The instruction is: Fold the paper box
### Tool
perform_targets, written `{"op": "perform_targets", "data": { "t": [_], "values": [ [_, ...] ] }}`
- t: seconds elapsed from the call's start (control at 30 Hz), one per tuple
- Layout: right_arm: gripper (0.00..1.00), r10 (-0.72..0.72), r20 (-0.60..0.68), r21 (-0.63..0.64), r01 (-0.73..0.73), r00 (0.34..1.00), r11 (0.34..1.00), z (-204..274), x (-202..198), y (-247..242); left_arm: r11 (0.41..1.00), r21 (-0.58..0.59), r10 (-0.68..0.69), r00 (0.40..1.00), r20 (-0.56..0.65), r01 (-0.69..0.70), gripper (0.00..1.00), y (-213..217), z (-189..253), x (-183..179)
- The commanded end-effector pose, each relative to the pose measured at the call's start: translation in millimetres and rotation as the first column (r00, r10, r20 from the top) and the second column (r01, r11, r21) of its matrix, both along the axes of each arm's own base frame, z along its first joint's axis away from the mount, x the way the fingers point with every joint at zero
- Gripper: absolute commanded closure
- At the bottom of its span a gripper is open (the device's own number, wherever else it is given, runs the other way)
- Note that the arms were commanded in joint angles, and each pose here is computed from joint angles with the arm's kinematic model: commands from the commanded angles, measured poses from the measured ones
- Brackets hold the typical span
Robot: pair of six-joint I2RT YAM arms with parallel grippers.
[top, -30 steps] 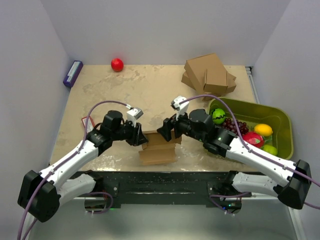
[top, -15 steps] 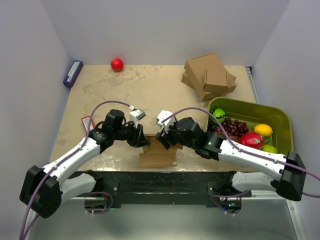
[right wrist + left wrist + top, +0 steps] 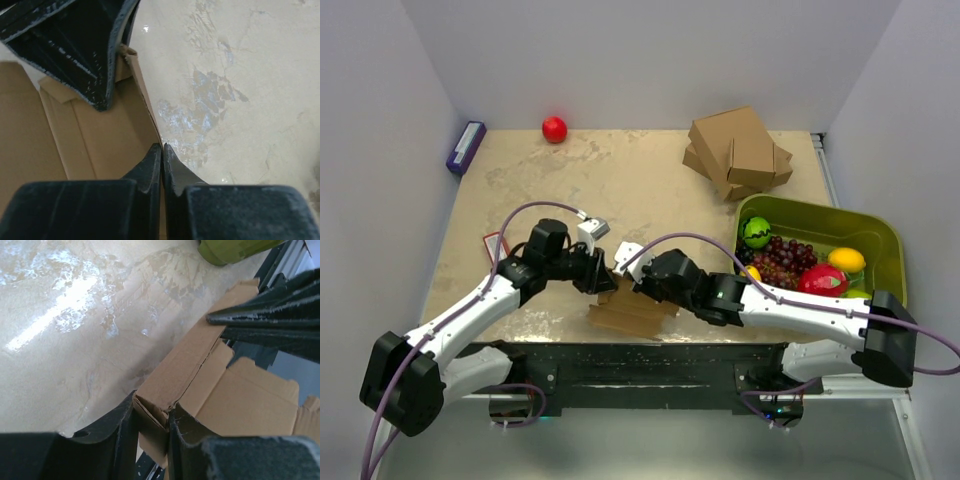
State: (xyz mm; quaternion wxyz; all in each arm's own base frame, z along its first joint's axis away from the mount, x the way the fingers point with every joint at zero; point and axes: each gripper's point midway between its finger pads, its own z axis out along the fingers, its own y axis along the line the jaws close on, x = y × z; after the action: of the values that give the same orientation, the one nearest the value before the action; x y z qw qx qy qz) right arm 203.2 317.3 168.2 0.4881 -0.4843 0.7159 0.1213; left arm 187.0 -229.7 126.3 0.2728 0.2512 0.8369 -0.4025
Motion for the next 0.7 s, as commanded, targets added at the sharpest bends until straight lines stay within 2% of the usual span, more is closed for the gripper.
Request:
{"op": "perform_targets", "data": {
  "t": [0.0,0.1,0.13,0.2,0.23,0.3,0.33,0.4,0.5,0.67],
  "values": [
    [1.00,-0.007,0.097,-0.004,0.007,0.995,1.000,20,6,3,0.999,-0.031,-0.016,0.998,0.065,0.018,1.00,-5,17,7],
    [1.00,0.027,0.123,-0.008,-0.026,0.992,1.000,21,0,4,1.000,-0.019,-0.004,0.998,0.068,0.006,0.99,-3,14,9],
    [1.00,0.034,0.130,-0.010,-0.033,0.991,0.999,22,-1,3,1.000,-0.016,-0.003,0.998,0.068,0.004,0.91,-3,14,9],
    [1.00,0.052,0.140,-0.022,-0.050,0.989,0.999,22,-3,3,1.000,-0.013,0.005,0.997,0.078,-0.004,0.83,-2,15,11],
    [1.00,0.056,0.144,-0.024,-0.053,0.988,0.998,23,-4,2,1.000,-0.015,0.009,0.996,0.087,-0.007,0.71,-2,18,12],
    [1.00,0.068,0.152,-0.034,-0.063,0.986,0.997,24,-6,1,1.000,-0.008,0.021,0.995,0.102,-0.020,0.63,0,20,14],
    [1.00,0.073,0.154,-0.037,-0.068,0.985,0.997,24,-7,1,1.000,-0.013,0.025,0.993,0.119,-0.024,0.53,1,24,15],
    [1.00,0.081,0.156,-0.052,-0.073,0.984,0.996,22,-8,0,0.999,-0.007,0.044,0.989,0.144,-0.043,0.39,4,30,17],
    [1.00,0.094,0.162,-0.068,-0.084,0.982,0.994,22,-9,-1,0.997,-0.010,0.073,0.980,0.183,-0.073,0.27,8,39,20],
    [1.00,0.106,0.176,-0.091,-0.092,0.979,0.992,21,-11,-2,0.995,-0.014,0.101,0.969,0.227,-0.100,0.19,13,50,22]
  ]
}}
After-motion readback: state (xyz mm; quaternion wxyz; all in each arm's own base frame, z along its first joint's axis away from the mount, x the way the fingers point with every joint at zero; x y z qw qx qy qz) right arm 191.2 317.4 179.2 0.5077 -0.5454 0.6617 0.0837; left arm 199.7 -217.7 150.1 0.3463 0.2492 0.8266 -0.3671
